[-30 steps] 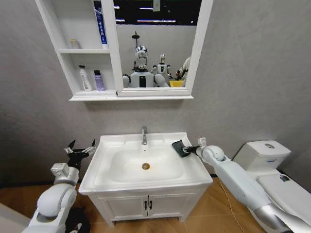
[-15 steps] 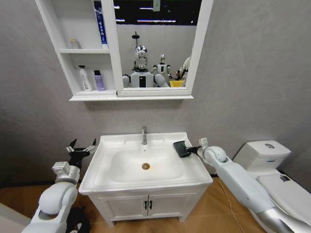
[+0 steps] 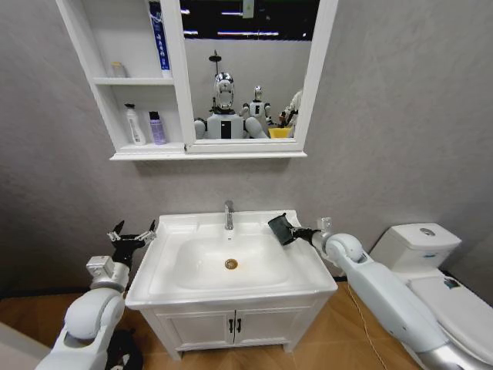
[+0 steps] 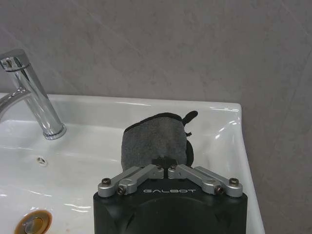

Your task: Move facial cleanser and shampoo from washbasin to cabinet, then wipe washbasin with towel.

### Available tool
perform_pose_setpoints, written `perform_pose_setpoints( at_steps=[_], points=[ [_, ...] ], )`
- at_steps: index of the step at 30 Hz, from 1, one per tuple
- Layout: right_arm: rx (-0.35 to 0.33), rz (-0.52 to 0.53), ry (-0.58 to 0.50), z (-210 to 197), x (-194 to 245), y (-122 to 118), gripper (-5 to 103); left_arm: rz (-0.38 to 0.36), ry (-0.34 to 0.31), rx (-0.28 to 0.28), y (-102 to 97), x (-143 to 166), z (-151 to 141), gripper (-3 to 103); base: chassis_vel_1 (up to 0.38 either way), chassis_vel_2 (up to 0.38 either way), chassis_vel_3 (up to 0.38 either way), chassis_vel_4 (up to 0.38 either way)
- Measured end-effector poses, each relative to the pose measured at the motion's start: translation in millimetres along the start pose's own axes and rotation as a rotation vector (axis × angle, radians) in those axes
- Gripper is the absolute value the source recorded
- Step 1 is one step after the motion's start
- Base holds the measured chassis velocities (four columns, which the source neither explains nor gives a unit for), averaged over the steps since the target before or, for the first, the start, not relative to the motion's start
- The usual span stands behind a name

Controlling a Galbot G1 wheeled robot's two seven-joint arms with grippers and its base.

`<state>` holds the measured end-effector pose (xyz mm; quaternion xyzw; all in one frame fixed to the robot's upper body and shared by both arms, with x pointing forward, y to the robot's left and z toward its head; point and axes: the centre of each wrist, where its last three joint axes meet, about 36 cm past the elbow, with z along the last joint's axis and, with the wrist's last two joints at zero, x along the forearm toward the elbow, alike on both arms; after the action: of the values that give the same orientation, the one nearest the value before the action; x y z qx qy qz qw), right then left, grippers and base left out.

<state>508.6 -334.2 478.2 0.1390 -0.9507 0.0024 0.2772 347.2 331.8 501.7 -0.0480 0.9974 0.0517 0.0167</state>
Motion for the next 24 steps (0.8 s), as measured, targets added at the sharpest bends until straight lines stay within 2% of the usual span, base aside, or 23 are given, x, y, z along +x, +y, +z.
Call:
perform_pose_setpoints(
  at_steps=[8, 13, 16, 17, 19, 20, 23, 24],
  points=[
    [-0.053, 0.054, 0.056, 29.0, -5.4, -28.6, 0, 0.002, 0.005, -0.003, 0.5, 1.5, 1.3, 100, 0.0, 0.0, 0.0, 0.0],
    [-0.057, 0.063, 0.076, 36.3, -7.8, -32.3, 0, 0.013, -0.003, -0.001, -2.3, 2.1, -1.5, 100, 0.0, 0.0, 0.0, 0.0],
    [-0.048, 0.052, 0.066, 32.5, -2.3, -27.6, 16, 0.014, -0.006, -0.003, -1.3, 1.1, -2.5, 100, 0.0, 0.0, 0.0, 0.0],
    [-0.048, 0.052, 0.066, 32.5, -2.3, -27.6, 16, 0.014, -0.006, -0.003, -1.3, 1.1, -2.5, 100, 0.0, 0.0, 0.0, 0.0],
    [-0.029, 0.047, 0.051, 26.7, 2.6, -24.4, 27, 0.018, -0.004, -0.003, -1.6, 1.0, -2.1, 100, 0.0, 0.0, 0.0, 0.0],
    [-0.029, 0.047, 0.051, 26.7, 2.6, -24.4, 27, 0.018, -0.004, -0.003, -1.6, 1.0, -2.1, 100, 0.0, 0.0, 0.0, 0.0],
    [0.0, 0.048, 0.028, 18.0, 9.5, -21.6, 43, 0.031, -0.005, 0.005, -6.1, 0.6, -2.2, 100, 0.0, 0.0, 0.0, 0.0],
    [0.0, 0.048, 0.028, 18.0, 9.5, -21.6, 43, 0.031, -0.005, 0.005, -6.1, 0.6, -2.2, 100, 0.0, 0.0, 0.0, 0.0]
  ],
)
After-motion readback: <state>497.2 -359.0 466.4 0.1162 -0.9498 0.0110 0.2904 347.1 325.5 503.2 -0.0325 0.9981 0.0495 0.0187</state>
